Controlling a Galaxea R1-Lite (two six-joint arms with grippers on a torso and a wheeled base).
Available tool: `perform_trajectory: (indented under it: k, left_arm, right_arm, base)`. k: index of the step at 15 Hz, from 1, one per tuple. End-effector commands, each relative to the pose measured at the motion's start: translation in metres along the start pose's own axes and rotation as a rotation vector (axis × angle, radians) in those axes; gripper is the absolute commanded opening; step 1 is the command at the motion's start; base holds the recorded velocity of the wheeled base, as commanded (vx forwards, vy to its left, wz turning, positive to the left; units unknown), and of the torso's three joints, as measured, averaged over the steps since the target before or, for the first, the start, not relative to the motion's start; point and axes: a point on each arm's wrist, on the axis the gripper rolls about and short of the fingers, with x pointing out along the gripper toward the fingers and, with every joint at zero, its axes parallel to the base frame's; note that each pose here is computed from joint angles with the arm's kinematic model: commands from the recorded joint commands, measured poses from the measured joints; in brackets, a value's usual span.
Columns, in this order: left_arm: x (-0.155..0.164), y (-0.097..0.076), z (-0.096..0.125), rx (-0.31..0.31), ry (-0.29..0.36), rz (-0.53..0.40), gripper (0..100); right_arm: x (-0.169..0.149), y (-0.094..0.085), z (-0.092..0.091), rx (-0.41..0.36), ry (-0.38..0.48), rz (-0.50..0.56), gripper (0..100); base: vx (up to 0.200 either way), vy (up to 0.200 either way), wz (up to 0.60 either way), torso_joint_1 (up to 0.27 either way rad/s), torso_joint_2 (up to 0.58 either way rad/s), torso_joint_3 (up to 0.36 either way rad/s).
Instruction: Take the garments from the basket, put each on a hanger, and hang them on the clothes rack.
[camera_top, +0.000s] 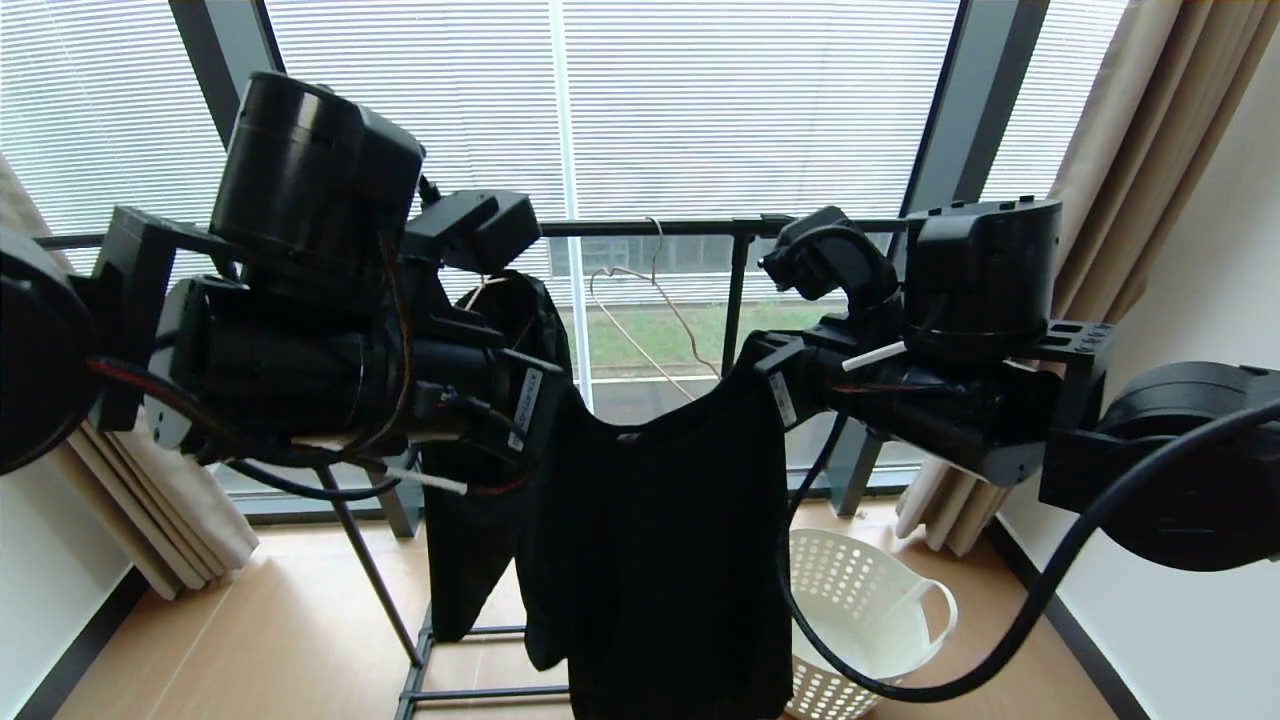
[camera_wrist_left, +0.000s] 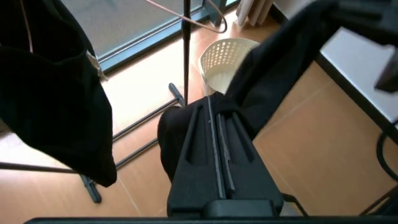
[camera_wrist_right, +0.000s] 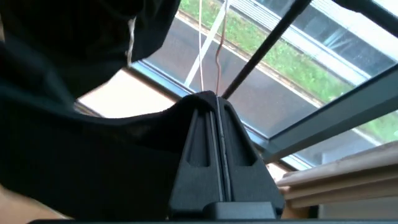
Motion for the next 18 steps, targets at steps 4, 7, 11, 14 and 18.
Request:
perform_trajectory:
  k: [4,7,11,14,18]
  left_arm:
    - [0.002,-0.035,-0.041,0.076,0.133,-0.105,0]
    - [0.006,-0.067,-0.051,0.107,0.174,-0.202,0]
    - [0.013,-0.085,-0.049,0.078,0.185,-0.239,0]
    - [0.014,-0.075,-0.052,0.054,0.194,-0.201,0]
    - [0.007,-0.018,-0.038,-0.071,0.129,-0.05,0]
  right_arm:
    - [0.042,0.019,0.001,0.133,0.009,-0.019,0]
    - [0.052,0.038,0.0,0.181,0.005,-0.003,0]
    - [0.051,0.046,-0.001,0.189,0.008,0.015,0]
    - [0.046,0.04,0.005,0.196,-0.006,0.006,0]
    - [0.024,0.011,0.013,0.151,-0.023,-0.04,0]
  base:
    - [0.0,0.0,0.0,0.0,0.0,0.0]
    - [0.0,0.0,0.0,0.0,0.0,0.0]
    - [0.0,0.0,0.0,0.0,0.0,0.0]
    - [0.0,0.0,0.0,0.0,0.0,0.0]
    - [0.0,0.0,0.0,0.0,0.0,0.0]
